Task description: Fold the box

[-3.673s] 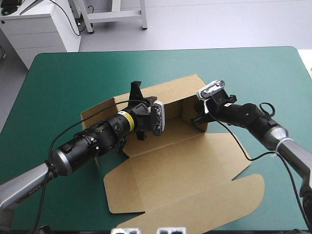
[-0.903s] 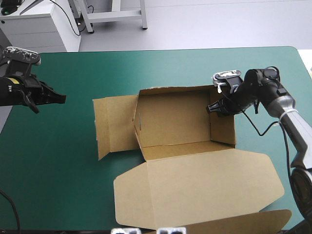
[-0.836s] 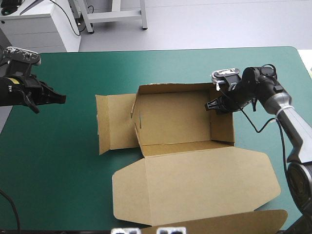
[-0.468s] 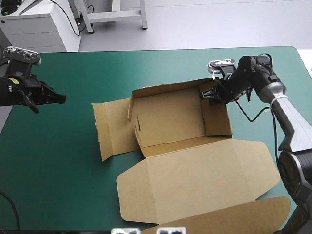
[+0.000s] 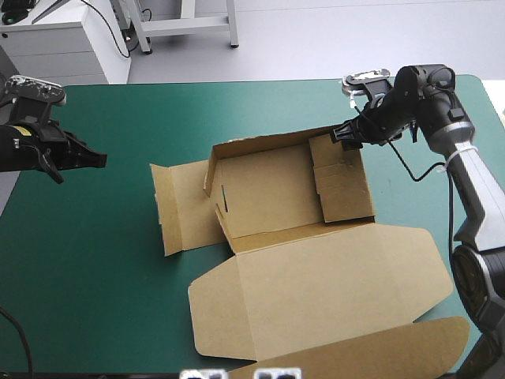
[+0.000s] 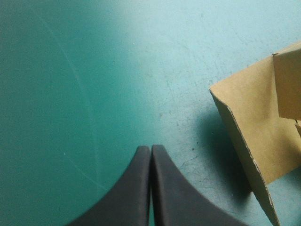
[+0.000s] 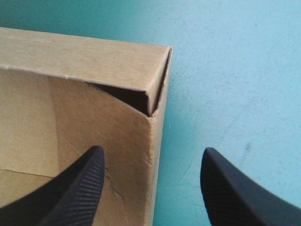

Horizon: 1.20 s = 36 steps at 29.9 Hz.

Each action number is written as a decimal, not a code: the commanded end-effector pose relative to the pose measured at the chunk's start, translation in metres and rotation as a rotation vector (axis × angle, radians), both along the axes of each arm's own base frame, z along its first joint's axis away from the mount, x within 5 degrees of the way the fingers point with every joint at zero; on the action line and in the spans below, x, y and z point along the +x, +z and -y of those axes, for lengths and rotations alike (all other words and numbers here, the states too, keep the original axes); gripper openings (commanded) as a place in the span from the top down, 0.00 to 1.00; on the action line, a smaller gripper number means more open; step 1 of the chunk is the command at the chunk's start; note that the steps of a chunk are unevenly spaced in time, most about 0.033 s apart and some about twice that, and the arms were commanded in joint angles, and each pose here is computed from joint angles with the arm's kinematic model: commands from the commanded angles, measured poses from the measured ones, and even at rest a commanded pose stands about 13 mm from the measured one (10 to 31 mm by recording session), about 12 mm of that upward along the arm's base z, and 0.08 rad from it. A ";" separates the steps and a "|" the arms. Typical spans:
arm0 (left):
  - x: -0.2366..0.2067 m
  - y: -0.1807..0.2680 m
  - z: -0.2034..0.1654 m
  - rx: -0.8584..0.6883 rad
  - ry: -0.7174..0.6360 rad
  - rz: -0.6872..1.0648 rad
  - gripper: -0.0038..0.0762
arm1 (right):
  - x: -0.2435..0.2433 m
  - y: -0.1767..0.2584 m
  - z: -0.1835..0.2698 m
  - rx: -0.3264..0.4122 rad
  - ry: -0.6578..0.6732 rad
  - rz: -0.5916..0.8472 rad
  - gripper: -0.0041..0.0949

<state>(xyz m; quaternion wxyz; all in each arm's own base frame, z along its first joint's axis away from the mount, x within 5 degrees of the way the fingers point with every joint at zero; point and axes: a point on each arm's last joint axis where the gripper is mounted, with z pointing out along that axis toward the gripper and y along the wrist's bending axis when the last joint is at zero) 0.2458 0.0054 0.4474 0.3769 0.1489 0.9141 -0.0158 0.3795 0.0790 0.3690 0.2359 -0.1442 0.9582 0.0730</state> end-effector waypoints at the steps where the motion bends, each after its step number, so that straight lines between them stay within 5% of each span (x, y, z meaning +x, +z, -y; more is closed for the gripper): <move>1: -0.006 0.018 0.003 -0.020 0.007 0.104 0.96 | -0.014 0.029 0.002 0.037 -0.003 0.070 0.39; 7: -0.007 0.017 0.002 -0.018 0.006 0.100 0.96 | -0.021 0.028 -0.004 0.111 0.007 0.039 0.39; 14: -0.007 0.018 0.003 -0.018 0.004 0.103 0.96 | -0.043 -0.013 0.000 0.067 0.035 -0.101 0.39; 23: -0.006 0.018 0.004 -0.034 -0.001 0.108 0.96 | -0.024 -0.063 -0.003 0.085 -0.010 -0.100 0.41; 25: -0.006 0.018 0.004 -0.040 -0.003 0.109 0.96 | -0.019 -0.071 -0.004 0.086 -0.013 -0.113 0.49; 31: -0.006 0.019 0.005 -0.049 -0.005 0.114 0.96 | -0.010 -0.082 -0.005 0.088 -0.019 -0.130 0.98; 36: -0.006 0.019 0.005 -0.047 -0.008 0.116 0.96 | -0.011 -0.083 -0.006 0.089 -0.018 -0.139 0.97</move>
